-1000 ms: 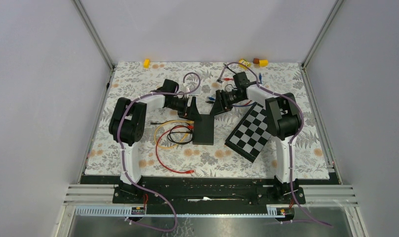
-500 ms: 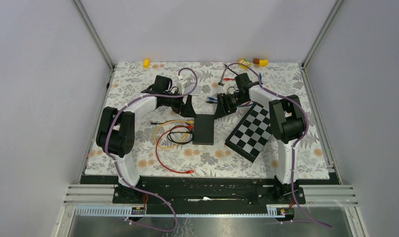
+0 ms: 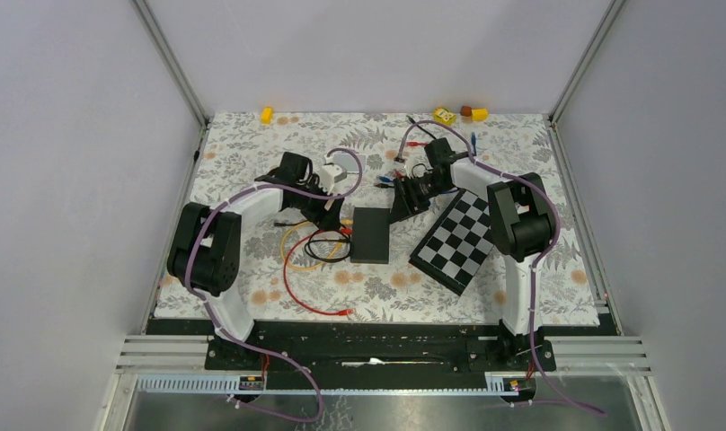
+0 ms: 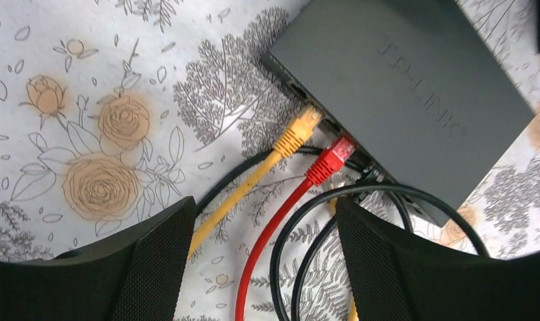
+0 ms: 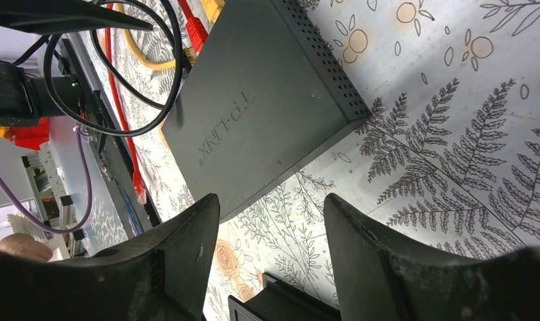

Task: Pull the plug from the switch port
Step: Move the switch port to the center of the board, then pull the connector from the switch port.

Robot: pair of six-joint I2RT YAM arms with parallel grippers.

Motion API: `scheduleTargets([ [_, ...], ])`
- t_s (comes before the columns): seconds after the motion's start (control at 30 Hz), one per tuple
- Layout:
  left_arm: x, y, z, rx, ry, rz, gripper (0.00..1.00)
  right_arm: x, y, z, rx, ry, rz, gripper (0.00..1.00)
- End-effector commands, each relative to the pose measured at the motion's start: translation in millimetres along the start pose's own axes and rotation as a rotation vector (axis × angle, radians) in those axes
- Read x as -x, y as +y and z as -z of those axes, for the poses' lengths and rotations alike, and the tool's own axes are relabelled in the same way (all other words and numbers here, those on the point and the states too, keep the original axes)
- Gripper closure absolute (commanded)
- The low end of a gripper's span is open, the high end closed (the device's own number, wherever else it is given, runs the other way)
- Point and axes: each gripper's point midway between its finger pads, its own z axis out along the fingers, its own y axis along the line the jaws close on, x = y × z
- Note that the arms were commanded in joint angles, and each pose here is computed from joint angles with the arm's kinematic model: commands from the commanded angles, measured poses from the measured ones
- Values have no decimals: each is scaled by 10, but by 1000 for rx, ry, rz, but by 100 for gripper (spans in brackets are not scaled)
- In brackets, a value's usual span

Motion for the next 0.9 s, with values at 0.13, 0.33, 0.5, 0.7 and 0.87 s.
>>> scheduleTargets([
  [0.13, 107, 177, 48, 184, 1, -165, 24, 80, 144, 49, 14, -17, 54, 35],
  [0.33, 93, 204, -58, 204, 22, -160, 30, 63, 132, 36, 16, -12, 52, 36],
  [0.5, 103, 104, -208, 190, 42, -171, 33, 51, 104, 11, 18, -7, 43, 36],
  [0.7, 145, -8, -400, 167, 56, -142, 40, 37, 75, -10, 15, -1, 36, 36],
  [0.87, 187, -203, -564, 80, 55, -47, 46, 26, 21, -30, -2, 5, 28, 36],
])
